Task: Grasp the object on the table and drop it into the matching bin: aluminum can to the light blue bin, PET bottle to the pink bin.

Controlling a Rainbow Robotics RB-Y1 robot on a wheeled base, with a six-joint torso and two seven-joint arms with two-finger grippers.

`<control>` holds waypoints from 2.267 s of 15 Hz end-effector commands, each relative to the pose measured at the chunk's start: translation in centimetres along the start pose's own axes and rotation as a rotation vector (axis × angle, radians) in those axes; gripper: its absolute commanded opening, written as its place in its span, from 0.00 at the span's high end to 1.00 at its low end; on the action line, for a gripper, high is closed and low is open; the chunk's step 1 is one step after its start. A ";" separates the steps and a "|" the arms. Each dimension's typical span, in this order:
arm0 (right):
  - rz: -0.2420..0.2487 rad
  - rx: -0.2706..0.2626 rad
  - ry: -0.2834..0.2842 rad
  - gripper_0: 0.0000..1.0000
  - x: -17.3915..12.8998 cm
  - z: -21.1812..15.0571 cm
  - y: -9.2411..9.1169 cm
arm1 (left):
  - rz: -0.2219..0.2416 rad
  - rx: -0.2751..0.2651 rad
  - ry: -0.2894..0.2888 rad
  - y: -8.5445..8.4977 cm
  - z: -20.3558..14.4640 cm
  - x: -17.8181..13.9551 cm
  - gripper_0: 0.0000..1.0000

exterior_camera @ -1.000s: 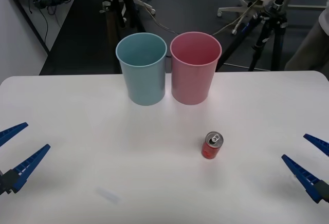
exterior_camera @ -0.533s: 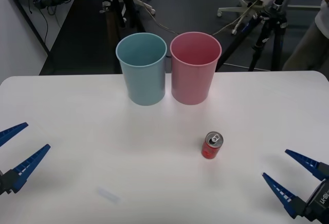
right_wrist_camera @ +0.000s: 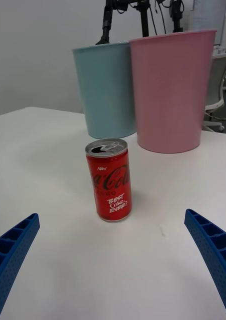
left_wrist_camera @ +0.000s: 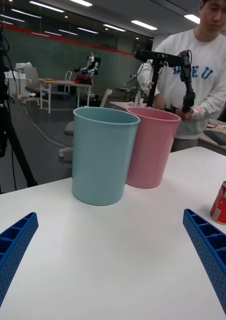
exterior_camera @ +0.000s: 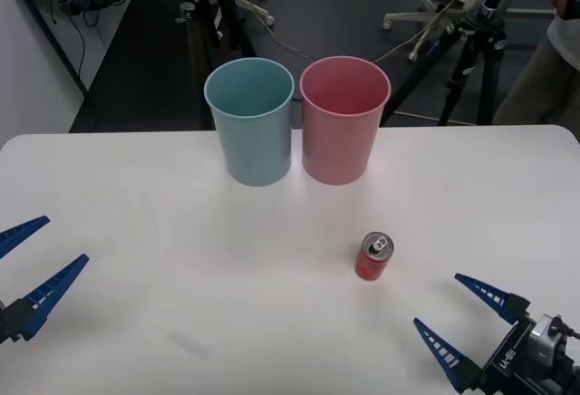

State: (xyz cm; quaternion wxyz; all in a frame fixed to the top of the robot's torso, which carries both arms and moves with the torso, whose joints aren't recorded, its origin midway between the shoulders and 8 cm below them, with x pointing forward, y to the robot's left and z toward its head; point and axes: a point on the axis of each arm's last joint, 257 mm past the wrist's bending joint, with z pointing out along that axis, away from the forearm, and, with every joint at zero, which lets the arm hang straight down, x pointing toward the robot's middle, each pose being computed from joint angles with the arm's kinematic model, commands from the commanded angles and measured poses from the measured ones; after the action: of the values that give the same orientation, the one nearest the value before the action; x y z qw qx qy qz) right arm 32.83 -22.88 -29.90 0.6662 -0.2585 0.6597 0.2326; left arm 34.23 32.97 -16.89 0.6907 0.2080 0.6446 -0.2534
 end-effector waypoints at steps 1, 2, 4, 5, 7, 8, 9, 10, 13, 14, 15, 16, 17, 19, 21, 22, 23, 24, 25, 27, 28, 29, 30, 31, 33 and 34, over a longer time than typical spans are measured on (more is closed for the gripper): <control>-0.006 0.013 0.003 0.00 0.4 2.3 0.3 | 0.000 0.000 0.000 0.0 0.0 0.0 0.00; -0.009 0.015 0.003 0.00 0.4 3.0 0.4 | 0.000 0.000 0.000 0.0 0.0 0.0 0.00; -0.015 0.031 0.005 0.00 0.8 4.5 0.6 | 0.000 0.000 0.000 0.0 0.0 0.0 0.00; -0.022 0.038 0.007 0.00 0.8 5.1 0.6 | 0.000 0.000 0.000 0.0 0.0 0.0 0.00; -0.033 0.047 0.017 0.00 1.1 6.1 0.7 | 0.000 0.000 0.000 0.0 0.0 0.0 0.00; -0.040 0.051 0.022 0.00 1.2 6.8 0.8 | 0.000 0.000 0.000 0.0 0.0 0.0 0.00; -0.042 0.053 0.028 0.00 1.4 7.2 0.9 | 0.000 0.000 0.000 0.0 0.0 0.0 0.00; -0.048 0.060 0.036 0.00 1.5 7.8 0.9 | 0.000 0.000 0.000 0.0 0.0 0.0 0.00; -0.054 0.072 0.056 0.00 2.0 9.2 1.0 | 0.000 0.000 0.000 0.0 0.0 0.0 0.00; -0.057 0.075 0.059 0.00 2.0 9.6 1.0 | 0.000 0.000 0.000 0.0 0.0 0.0 0.00; -0.057 0.080 0.065 0.00 2.1 10.1 1.1 | 0.000 0.000 0.000 0.0 0.0 0.0 0.00; -0.060 0.081 0.068 0.00 2.1 10.6 1.1 | 0.000 0.000 0.000 0.0 0.0 0.0 0.00; -0.058 0.085 0.071 0.00 2.1 11.0 1.1 | 0.000 0.000 0.000 0.0 0.0 0.0 0.00; -0.056 0.088 0.077 0.00 2.2 11.9 1.3 | 0.000 0.000 0.000 0.0 0.0 0.0 0.00; -0.056 0.090 0.081 0.00 2.1 12.7 1.5 | 0.000 0.000 0.000 0.0 0.0 0.0 0.00; -0.057 0.093 0.082 0.00 2.1 13.1 1.5 | 0.000 0.000 0.000 0.0 0.0 0.0 0.00; -0.057 0.096 0.086 0.00 2.1 13.4 1.5 | 0.000 0.000 0.000 0.0 0.0 0.0 0.00; -0.058 0.100 0.087 0.00 2.0 13.7 1.4 | 0.000 0.000 0.000 0.0 0.0 0.0 0.00; -0.059 0.100 0.087 0.00 1.9 14.1 1.4 | 0.000 0.000 0.000 0.0 0.0 0.0 0.00; -0.065 0.104 0.090 0.00 1.8 14.6 1.3 | 0.000 0.000 0.000 0.0 0.0 0.0 0.00; -0.066 0.107 0.090 0.00 1.7 14.8 1.2 | 0.000 0.000 0.000 0.0 0.0 0.0 0.00; -0.070 0.110 0.092 0.00 1.7 15.0 1.1 | 0.000 0.000 0.000 0.0 0.0 0.0 0.00; -0.074 0.118 0.096 0.00 1.7 15.0 0.9 | 0.000 0.000 0.000 0.0 0.0 0.0 0.00; -0.074 0.121 0.097 0.00 1.7 15.0 0.8 | 0.000 0.000 0.000 0.0 0.0 0.0 0.00; -0.075 0.122 0.097 0.00 1.7 15.1 0.7 | 0.000 0.000 0.000 0.0 0.0 0.0 0.00; -0.075 0.123 0.098 0.35 1.7 15.0 0.7 | 0.000 0.000 0.000 0.0 0.0 0.0 0.00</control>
State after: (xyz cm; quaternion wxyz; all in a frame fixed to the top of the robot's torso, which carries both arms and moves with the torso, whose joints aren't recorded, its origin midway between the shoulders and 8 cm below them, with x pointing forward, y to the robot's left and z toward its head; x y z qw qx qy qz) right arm 43.82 -12.58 -31.68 0.6562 -0.2526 0.6943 0.1538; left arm 34.23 32.97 -16.89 0.6907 0.2079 0.6446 -0.2534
